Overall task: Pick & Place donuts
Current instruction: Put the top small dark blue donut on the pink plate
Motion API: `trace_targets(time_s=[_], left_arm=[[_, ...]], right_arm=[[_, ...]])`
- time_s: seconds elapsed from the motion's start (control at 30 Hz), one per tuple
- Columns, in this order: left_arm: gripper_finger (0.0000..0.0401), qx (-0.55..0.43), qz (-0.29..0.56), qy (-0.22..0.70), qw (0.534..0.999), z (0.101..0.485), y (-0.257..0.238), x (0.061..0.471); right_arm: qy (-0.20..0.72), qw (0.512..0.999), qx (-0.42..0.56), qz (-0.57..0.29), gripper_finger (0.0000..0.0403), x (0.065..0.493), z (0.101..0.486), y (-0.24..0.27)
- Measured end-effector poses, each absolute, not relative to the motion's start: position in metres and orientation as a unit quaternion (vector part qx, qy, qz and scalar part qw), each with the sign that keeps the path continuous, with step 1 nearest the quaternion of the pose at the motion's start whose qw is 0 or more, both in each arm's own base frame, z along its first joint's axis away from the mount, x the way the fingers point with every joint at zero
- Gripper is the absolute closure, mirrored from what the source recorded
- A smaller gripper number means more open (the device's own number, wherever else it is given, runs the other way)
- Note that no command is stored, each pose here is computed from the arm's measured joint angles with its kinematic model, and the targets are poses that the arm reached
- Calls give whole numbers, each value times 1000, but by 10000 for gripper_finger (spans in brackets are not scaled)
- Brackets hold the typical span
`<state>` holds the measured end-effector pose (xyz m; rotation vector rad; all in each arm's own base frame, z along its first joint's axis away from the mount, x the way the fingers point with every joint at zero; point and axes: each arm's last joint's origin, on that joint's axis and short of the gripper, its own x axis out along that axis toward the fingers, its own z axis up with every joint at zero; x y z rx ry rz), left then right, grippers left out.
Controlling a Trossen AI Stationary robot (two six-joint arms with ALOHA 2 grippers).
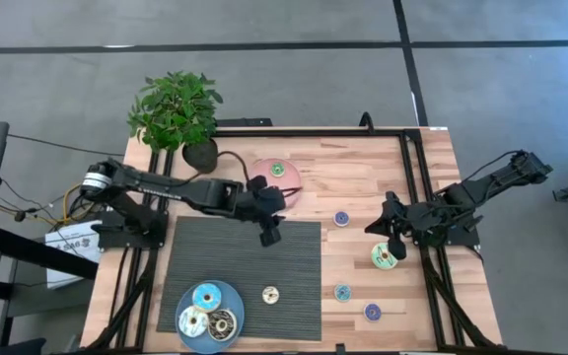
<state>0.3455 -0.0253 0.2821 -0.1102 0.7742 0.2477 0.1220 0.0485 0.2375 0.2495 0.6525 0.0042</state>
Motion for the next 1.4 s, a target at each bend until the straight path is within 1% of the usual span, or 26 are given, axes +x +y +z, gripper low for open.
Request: trace_targets(time_s=[0.17,0.23,0.43,0.57,0.77,0.87,1.0,1.1,1.2,1.4], left_arm=[[370,-47,85,384,918,282,-16,347],[392,-37,78,385,919,282,-15,347],[399,-1,60,389,919,282,-15,347],[401,20,28,396,918,277,-19,346],[401,9,29,417,908,259,-22,339],[401,1,28,412,911,252,-27,338],[401,7,18,428,904,242,-35,333],[401,-3,25,433,901,238,-36,319],[401,-20,50,425,904,235,-35,300],[401,-46,51,334,940,252,-31,261]], right_arm=[[319,940,123,2,403,122,238,49],[318,940,123,2,403,123,237,49],[317,940,124,2,403,130,236,52],[332,936,116,-3,403,137,231,56],[343,933,112,-5,403,153,222,63],[338,934,114,-4,403,162,223,67],[334,937,99,-36,403,173,233,70],[349,932,82,-61,403,179,241,71],[378,918,93,-76,403,187,248,70],[447,883,92,-107,403,205,266,64]])
